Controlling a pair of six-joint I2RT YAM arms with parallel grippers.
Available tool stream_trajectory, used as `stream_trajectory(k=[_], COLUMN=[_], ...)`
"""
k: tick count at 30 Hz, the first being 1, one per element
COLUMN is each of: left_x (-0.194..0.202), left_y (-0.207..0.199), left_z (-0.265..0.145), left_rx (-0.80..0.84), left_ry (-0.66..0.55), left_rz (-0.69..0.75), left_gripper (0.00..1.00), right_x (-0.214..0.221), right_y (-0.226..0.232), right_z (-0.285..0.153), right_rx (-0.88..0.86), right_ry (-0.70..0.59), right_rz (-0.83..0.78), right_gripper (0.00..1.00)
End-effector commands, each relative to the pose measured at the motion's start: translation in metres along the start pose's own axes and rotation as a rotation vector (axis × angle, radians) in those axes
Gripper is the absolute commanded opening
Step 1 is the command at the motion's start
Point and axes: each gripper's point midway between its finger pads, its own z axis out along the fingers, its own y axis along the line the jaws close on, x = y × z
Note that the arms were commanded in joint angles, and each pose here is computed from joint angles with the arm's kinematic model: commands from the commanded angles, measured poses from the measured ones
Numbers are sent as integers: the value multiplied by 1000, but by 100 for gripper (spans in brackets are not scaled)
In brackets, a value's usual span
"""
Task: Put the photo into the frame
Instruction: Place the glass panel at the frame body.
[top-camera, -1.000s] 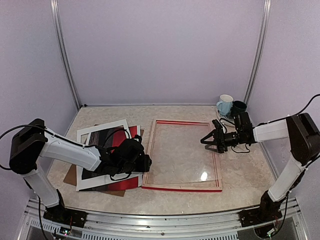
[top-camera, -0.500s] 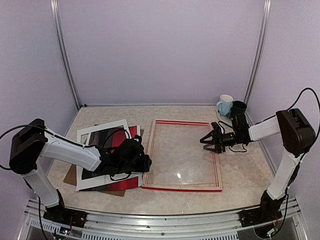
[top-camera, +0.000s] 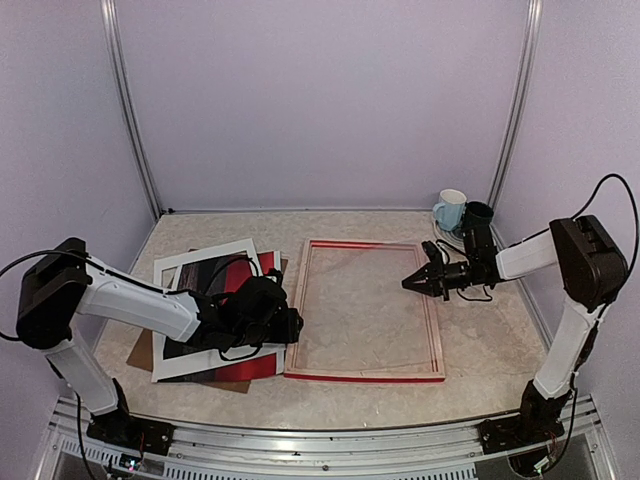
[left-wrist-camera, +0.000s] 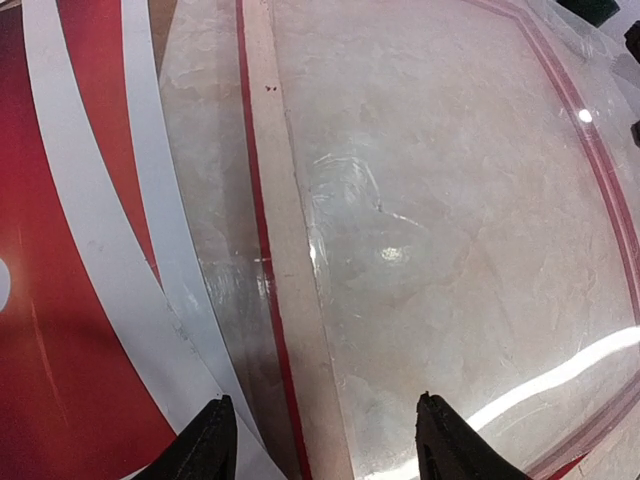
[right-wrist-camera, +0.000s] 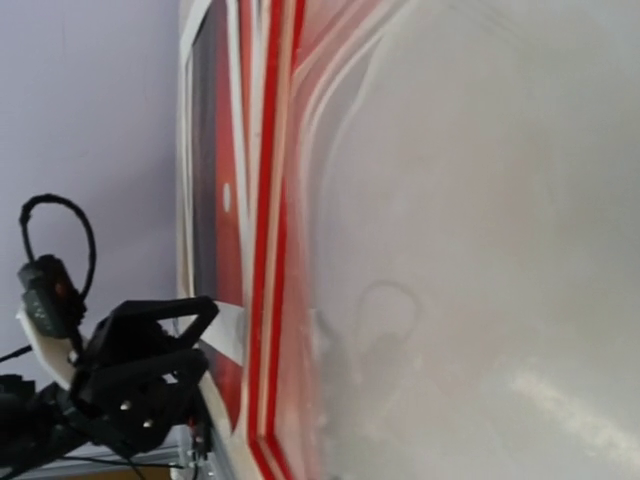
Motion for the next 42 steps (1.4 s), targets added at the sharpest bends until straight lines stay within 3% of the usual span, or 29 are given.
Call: stream_trajectory(k=[1,14,19,22,29,32,42], left_x=[-8,-53,-63,-67,-61,-54,-45], left_y=[-1,27,57,68,77,79,87], left_z=[-8,-46,-73,-86,-91,-88,-90], left_rx=[0,-66,-122,-120,-118,-121,-122], left_ry=[-23,-168,-237,-269,-261,-241,-241], left_rz=[-2,-110,-174,-201,-216,-215,-227], left_gripper=[61,68,71,75,95,99,99], right_x=[-10,-13,-9,-9,-2,0,4], right_y=[41,170,188,169,62,32,1], right_z=[-11,-19,-21,-15,26,32,32], right_rx=[-86,-278,-289,-243,-123,-78,5], right_ry=[-18,-23,-43,-48,-10,-32,-31], right_rz=[-95,-326,-381,-360,-158,-111,-108], right_gripper=[0,0,0,0,0,0,0])
